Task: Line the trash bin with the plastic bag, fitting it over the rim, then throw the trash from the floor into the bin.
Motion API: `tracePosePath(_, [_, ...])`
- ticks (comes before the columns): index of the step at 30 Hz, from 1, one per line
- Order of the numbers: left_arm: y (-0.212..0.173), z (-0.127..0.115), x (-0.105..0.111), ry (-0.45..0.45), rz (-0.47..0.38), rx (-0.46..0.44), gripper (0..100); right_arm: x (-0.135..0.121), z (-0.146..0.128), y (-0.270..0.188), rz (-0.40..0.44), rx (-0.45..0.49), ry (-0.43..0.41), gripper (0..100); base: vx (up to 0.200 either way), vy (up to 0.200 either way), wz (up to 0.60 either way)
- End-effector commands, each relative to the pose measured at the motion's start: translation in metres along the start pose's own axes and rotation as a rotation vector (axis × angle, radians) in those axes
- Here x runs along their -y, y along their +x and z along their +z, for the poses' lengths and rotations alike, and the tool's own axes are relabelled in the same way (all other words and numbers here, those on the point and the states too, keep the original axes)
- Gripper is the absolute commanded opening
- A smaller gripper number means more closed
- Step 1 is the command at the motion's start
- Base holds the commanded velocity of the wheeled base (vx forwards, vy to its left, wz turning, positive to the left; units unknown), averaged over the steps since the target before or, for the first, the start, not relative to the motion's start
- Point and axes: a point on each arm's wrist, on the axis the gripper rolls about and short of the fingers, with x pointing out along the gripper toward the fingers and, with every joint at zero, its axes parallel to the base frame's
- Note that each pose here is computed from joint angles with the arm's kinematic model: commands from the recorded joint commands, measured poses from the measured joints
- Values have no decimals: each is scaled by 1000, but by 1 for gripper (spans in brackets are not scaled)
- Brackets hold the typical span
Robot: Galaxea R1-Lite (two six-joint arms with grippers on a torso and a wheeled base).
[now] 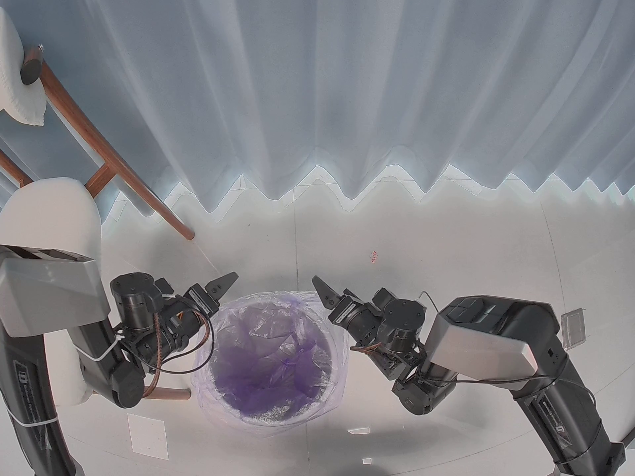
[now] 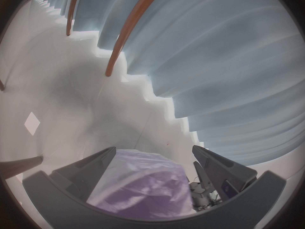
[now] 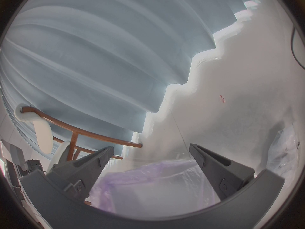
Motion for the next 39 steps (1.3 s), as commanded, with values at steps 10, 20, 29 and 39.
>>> tracePosePath(10, [-40,11,41,33,-144,-15,100,-60,51,-34,63,27,32,100,0,0,0])
tracePosePath(20, [-42,11,39,49,-157,-40,100,-107,72,-83,128,-34,38,100,-80,0,0])
tracePosePath(29, [-45,6,37,49,-164,-82,100,-99,55,-102,139,-182,10,100,-200,0,0])
tracePosePath(39, [-47,4,32,47,-147,-97,100,-66,38,-82,72,-191,-27,100,-200,0,0])
